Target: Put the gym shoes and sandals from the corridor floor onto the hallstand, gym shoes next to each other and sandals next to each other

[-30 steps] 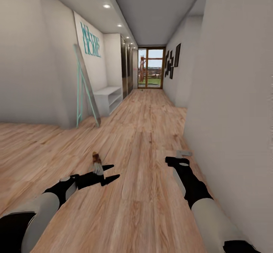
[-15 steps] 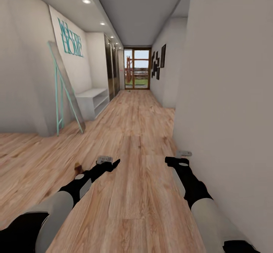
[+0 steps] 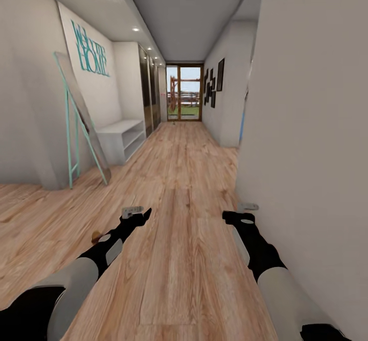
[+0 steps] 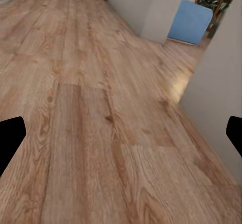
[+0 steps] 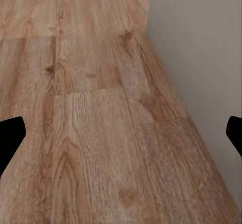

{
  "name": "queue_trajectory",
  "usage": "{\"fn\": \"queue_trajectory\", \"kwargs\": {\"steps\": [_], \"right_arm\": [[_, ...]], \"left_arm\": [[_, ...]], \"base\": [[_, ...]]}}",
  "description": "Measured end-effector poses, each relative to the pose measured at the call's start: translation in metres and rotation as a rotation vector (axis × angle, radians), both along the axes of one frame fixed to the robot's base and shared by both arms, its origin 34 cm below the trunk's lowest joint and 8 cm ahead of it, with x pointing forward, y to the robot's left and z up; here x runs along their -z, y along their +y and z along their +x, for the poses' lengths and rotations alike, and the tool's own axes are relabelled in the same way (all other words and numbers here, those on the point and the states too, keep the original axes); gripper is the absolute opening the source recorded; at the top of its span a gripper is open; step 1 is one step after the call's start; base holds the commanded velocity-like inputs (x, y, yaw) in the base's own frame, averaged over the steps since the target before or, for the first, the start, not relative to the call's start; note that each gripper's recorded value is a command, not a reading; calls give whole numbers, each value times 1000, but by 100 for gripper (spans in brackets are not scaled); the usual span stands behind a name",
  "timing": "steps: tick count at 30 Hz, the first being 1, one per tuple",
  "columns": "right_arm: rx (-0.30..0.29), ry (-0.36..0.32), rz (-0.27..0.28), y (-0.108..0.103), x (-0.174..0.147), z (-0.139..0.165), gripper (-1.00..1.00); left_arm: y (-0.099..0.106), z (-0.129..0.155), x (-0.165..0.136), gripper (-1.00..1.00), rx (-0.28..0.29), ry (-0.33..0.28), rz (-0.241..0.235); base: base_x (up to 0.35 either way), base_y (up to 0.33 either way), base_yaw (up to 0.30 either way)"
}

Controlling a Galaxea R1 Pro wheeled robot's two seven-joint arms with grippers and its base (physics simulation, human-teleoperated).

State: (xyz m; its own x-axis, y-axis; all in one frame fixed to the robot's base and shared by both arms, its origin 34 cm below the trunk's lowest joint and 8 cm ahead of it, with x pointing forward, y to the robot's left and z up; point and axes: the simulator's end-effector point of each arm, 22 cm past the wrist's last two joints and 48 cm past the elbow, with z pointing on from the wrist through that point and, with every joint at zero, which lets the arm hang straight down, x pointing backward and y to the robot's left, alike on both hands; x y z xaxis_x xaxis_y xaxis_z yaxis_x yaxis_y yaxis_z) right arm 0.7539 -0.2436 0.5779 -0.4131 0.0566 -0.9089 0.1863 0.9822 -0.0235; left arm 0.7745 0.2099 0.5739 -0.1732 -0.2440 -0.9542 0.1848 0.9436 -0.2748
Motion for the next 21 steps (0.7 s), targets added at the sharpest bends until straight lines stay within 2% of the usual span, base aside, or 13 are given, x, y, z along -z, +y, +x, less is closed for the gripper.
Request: {"fn": "queue_trajectory", "kwargs": {"steps": [12, 21], "right_arm": [[0, -11, 0, 0, -7, -1, 100], [-1, -23, 0, 0, -16, -2, 100]], "left_arm": [[1, 0, -7, 100, -6, -9, -9], [2, -1, -17, 100, -7, -21, -9]], "base": [[348, 0, 150], [348, 0, 36]]}}
